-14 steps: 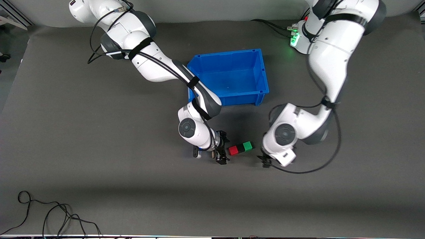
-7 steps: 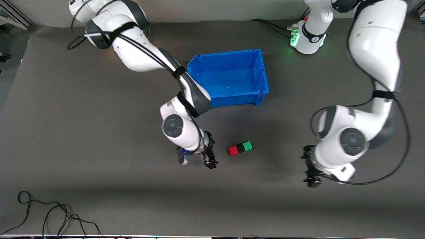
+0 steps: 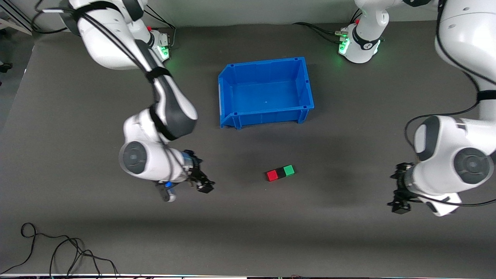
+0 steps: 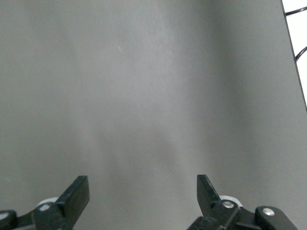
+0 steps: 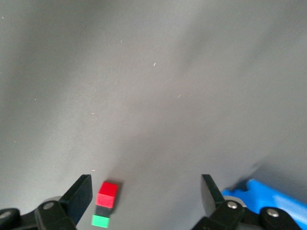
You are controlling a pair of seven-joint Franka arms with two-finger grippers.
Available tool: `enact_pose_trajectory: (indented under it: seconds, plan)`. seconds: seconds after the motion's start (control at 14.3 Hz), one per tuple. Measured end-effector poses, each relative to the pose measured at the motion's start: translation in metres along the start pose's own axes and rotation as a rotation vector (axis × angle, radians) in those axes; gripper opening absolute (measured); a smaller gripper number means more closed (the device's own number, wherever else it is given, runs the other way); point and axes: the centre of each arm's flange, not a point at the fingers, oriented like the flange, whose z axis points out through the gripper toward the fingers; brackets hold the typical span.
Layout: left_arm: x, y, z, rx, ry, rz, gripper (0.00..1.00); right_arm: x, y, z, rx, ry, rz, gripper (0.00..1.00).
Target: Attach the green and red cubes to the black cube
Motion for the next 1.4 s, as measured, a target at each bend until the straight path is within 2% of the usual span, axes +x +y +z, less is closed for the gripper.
enact_pose_trajectory:
  seconds: [0.14, 0.28, 0.42, 0.56, 0.77, 0.98, 1.19, 1.4]
  plan:
    - [0.021, -0.010, -0.008, 0.016, 0.001, 0.067, 1.00, 0.014, 0.018, -0.025, -0.054, 0.003, -0.057, 1.00]
    - [0.044, -0.025, -0.022, 0.044, -0.001, 0.150, 1.00, 0.019, 0.038, -0.053, -0.119, 0.030, -0.171, 1.00]
    - [0.070, -0.047, -0.046, 0.078, -0.007, 0.245, 1.00, 0.021, 0.062, -0.080, -0.160, 0.092, -0.292, 1.00]
    - [0.097, -0.074, -0.079, 0.106, -0.013, 0.338, 1.00, 0.023, 0.089, -0.103, -0.197, 0.150, -0.359, 1.00]
    - [0.132, -0.121, -0.138, 0.140, -0.030, 0.454, 1.00, 0.016, 0.121, -0.130, -0.197, 0.157, -0.426, 1.00]
    - [0.139, -0.142, -0.190, 0.143, -0.034, 0.506, 1.00, 0.009, 0.141, -0.160, -0.173, 0.163, -0.547, 1.00]
    - [0.135, -0.146, -0.205, 0.148, -0.051, 0.518, 1.00, 0.022, 0.169, -0.194, -0.150, 0.169, -0.682, 1.00]
    - [0.127, -0.142, -0.208, 0.128, -0.066, 0.537, 1.00, 0.045, 0.206, -0.226, -0.153, 0.146, -0.781, 1.00]
